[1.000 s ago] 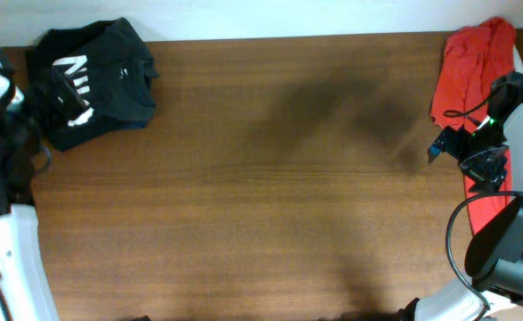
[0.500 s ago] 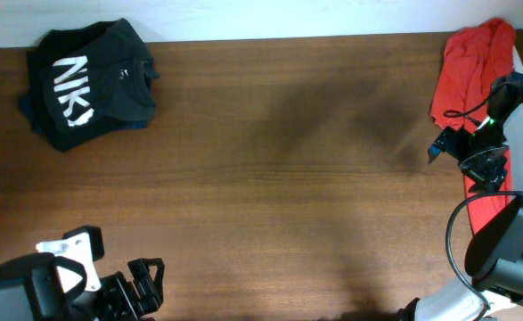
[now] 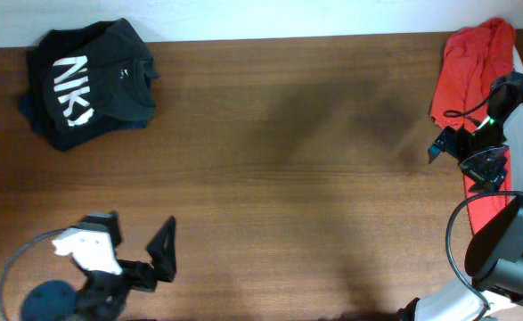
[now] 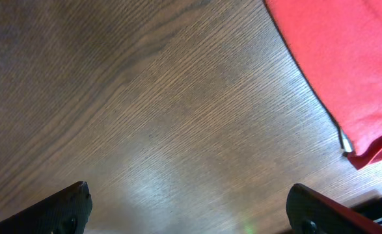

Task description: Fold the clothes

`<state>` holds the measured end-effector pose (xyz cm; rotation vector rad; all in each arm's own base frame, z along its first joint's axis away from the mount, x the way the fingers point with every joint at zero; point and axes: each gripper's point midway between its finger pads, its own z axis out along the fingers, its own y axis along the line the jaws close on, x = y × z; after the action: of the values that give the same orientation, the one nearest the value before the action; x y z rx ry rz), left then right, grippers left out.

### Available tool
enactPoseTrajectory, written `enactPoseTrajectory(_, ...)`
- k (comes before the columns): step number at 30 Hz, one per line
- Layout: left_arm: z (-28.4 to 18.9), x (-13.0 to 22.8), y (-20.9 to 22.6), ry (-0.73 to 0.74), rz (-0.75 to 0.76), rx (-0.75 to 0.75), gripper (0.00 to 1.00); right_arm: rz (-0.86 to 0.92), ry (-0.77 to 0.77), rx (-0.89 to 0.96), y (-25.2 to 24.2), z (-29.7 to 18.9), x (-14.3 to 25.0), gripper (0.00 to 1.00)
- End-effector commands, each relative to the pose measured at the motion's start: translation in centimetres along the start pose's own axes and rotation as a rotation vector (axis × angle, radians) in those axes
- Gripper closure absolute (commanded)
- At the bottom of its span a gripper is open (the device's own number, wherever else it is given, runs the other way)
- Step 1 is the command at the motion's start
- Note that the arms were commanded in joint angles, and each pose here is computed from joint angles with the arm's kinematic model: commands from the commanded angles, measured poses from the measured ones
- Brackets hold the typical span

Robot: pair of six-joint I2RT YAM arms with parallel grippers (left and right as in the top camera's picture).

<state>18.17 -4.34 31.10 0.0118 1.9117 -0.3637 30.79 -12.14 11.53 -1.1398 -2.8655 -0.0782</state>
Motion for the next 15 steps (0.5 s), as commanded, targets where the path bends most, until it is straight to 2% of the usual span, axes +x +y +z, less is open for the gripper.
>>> enactPoseTrajectory(1,4.2,3.6,1.5,-0.122,0.095,0.031,0.01,-0.009,-0.011,-0.002,0.1,-0.4,-0.1,0.01)
enactPoseTrajectory(6,7.0,6.6,4.4,-0.247,0.114,-0.046,0.01,-0.009,-0.010,-0.002,0.1,-0.4,-0.1,0.01)
enactPoseTrajectory(11,8.2,7.3,5.6,-0.374,0.134,-0.066,0.01,-0.009,-0.010,-0.002,0.1,-0.4,-0.1,0.01)
enactPoseTrajectory(15,8.8,8.2,6.8,-0.390,0.127,-0.112,0.01,-0.009,-0.010,-0.002,0.1,-0.4,-0.1,0.01)
